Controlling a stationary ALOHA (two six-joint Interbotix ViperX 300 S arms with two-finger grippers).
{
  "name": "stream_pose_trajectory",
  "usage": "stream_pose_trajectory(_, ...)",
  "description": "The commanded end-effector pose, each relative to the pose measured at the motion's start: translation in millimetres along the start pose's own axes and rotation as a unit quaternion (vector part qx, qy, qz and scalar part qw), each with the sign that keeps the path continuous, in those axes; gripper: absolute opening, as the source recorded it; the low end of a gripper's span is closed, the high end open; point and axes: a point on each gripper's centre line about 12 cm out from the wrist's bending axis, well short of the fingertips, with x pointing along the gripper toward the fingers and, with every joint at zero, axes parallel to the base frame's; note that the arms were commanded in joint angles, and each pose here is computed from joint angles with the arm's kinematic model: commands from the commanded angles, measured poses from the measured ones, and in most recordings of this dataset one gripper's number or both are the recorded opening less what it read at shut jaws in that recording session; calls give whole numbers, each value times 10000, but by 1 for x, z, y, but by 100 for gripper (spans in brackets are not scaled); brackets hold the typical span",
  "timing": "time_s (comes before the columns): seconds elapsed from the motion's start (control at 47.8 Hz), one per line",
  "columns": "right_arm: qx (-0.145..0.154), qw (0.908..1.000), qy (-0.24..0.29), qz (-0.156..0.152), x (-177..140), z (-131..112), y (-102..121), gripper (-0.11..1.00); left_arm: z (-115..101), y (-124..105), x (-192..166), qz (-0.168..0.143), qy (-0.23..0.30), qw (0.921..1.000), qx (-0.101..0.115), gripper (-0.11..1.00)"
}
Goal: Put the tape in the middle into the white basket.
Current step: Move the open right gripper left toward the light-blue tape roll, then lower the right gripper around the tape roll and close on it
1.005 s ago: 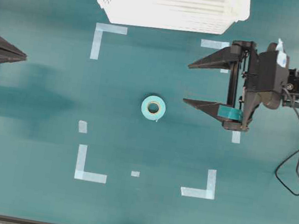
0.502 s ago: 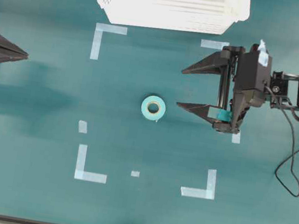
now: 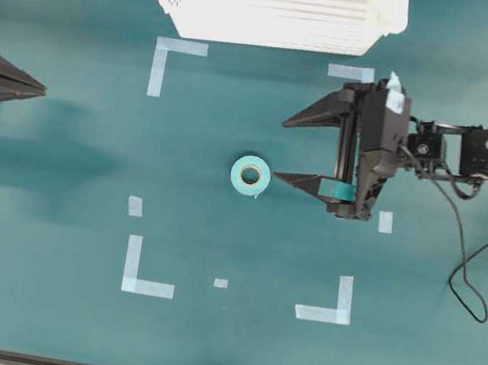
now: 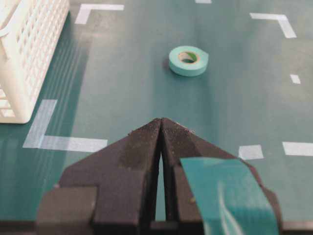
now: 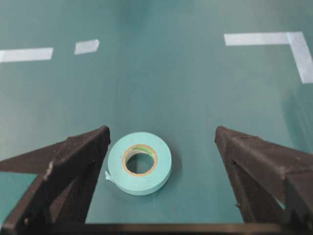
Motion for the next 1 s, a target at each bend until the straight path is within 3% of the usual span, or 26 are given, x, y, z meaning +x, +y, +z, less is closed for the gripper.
stream_pose_trajectory(0.0,36,9999,-116,42,6,10,4,99,5,0,0,22,-70,10000,3,-11)
stream_pose_trajectory(0.984,96,9993,366,40,43,-10,10,99,5,0,0,22,-70,10000,3,-11)
